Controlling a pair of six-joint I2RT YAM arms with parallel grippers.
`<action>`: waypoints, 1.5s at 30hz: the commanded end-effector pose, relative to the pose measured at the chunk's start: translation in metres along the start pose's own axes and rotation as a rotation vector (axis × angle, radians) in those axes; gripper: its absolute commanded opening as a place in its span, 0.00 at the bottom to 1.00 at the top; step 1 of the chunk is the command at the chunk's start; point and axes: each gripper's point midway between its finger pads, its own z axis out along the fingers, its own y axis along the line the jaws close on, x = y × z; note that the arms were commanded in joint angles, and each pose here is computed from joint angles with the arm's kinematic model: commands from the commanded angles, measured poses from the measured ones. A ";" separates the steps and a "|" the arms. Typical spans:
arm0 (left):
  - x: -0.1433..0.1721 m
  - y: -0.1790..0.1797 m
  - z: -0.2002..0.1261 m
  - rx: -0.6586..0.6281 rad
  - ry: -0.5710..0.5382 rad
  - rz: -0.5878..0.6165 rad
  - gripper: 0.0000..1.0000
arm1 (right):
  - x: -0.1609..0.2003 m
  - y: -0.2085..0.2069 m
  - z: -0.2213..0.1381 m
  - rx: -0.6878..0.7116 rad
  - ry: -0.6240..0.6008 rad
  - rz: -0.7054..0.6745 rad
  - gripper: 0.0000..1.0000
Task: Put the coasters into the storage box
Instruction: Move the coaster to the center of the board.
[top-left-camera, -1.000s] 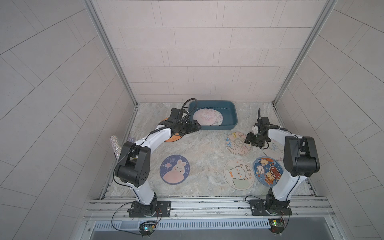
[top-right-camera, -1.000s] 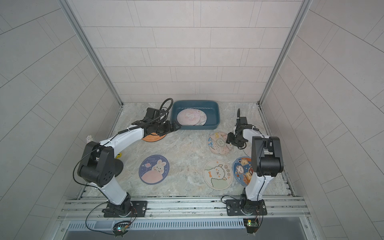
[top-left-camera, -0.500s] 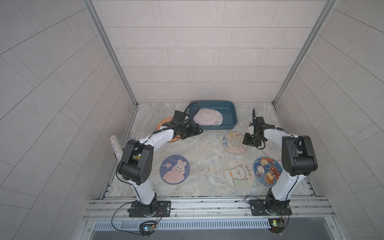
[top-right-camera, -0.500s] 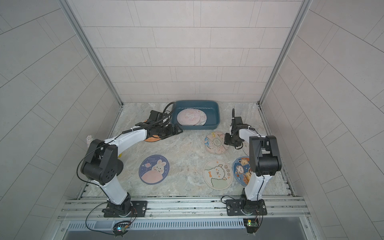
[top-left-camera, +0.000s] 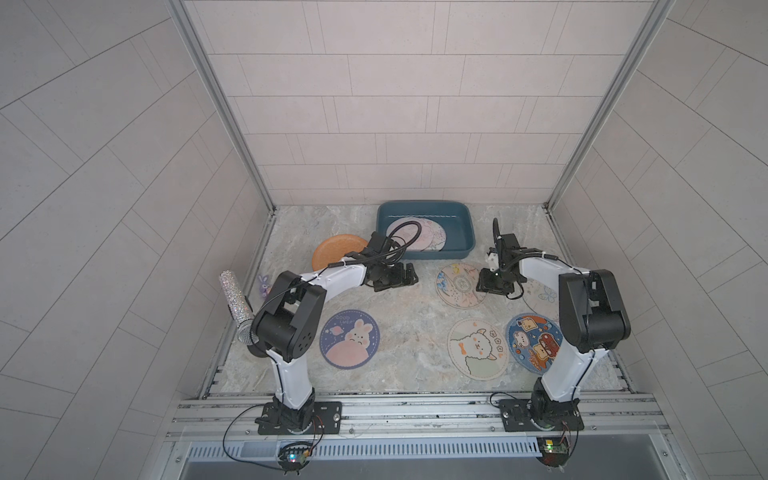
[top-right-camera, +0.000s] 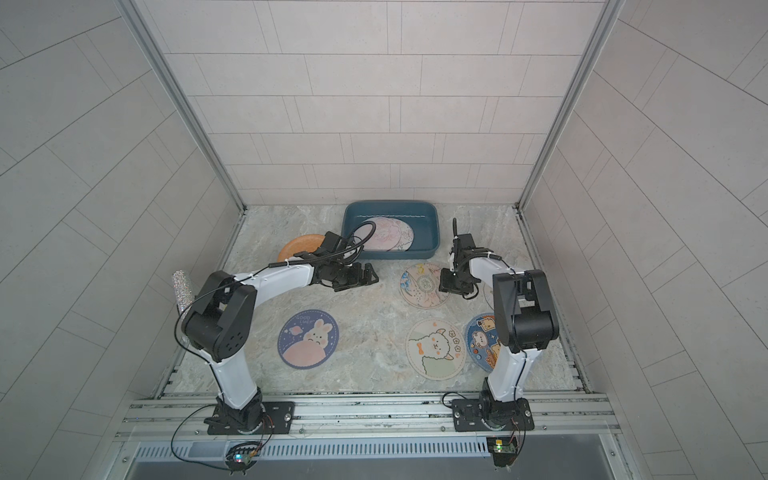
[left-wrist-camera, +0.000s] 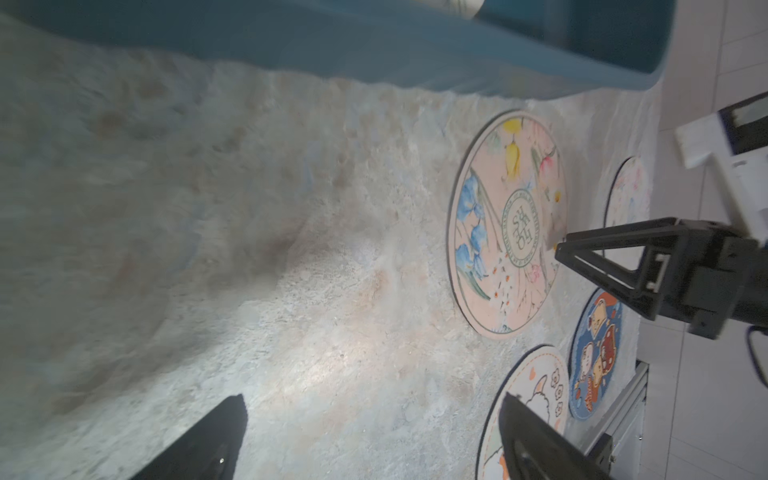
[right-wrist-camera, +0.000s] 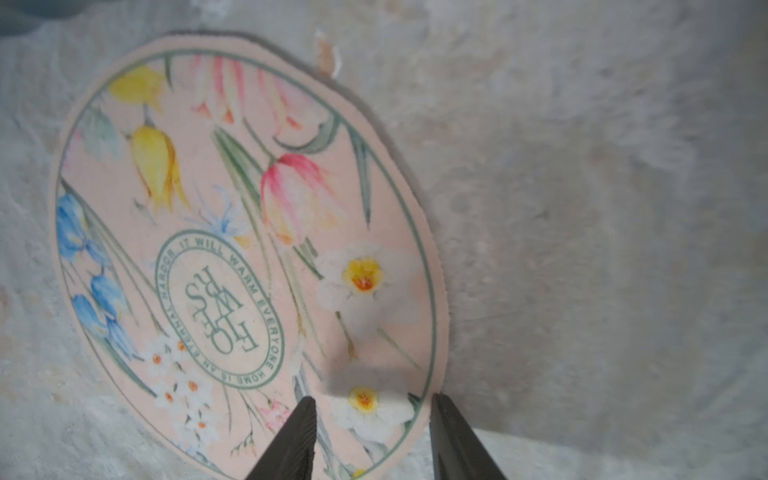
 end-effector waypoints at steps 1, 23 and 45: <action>-0.004 -0.004 0.003 -0.028 -0.006 0.000 1.00 | 0.033 -0.003 0.001 0.006 0.132 -0.002 0.51; -0.001 0.002 0.034 -0.060 0.017 -0.027 1.00 | -0.019 0.019 0.021 -0.035 0.110 -0.101 0.68; 0.006 0.021 0.051 -0.164 0.052 -0.009 0.86 | 0.021 0.068 0.009 -0.096 0.116 -0.207 0.64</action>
